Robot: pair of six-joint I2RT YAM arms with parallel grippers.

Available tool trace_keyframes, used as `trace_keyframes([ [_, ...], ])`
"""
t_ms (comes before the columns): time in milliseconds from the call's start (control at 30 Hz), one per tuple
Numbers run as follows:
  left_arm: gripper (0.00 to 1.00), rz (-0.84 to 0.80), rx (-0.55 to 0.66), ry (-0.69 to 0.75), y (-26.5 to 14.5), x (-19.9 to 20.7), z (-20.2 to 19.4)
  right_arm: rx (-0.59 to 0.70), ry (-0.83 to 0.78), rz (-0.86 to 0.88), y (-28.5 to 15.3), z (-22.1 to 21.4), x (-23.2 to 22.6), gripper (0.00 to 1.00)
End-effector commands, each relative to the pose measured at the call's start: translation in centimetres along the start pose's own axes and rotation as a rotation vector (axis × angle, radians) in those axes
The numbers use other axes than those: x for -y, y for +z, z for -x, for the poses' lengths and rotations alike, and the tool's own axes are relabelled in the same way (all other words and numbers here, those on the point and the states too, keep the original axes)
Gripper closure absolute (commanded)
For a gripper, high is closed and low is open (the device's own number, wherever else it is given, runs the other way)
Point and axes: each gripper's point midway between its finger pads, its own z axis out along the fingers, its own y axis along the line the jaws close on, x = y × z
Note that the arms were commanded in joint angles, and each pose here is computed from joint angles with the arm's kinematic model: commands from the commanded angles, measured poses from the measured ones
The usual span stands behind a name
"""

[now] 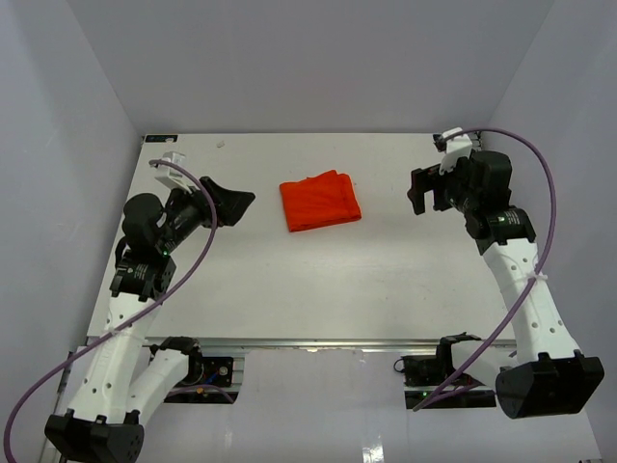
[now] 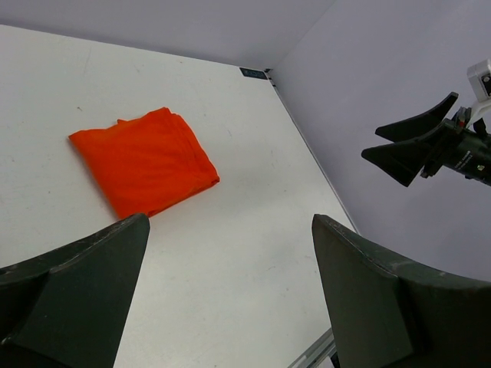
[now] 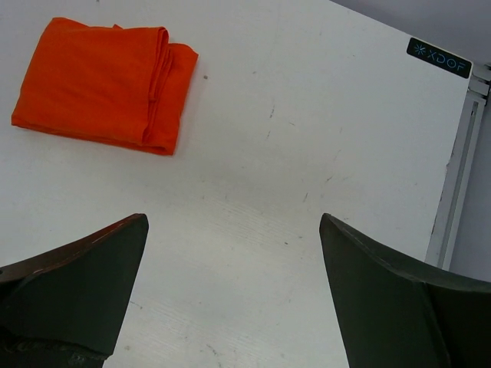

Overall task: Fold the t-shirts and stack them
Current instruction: Fold the tshirt

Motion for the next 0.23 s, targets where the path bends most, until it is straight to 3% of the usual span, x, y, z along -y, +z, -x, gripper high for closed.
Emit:
trace_keyframes([
  [0,0.02,-0.006,-0.015,-0.006,-0.6,0.33,-0.46,0.022,0.021,-0.019,-0.89,0.31,-0.03,0.0],
  [200,0.02,-0.004,-0.017,-0.003,-0.74,0.36,-0.51,0.024,0.044,-0.005,-1.18,-0.2,-0.56,0.0],
])
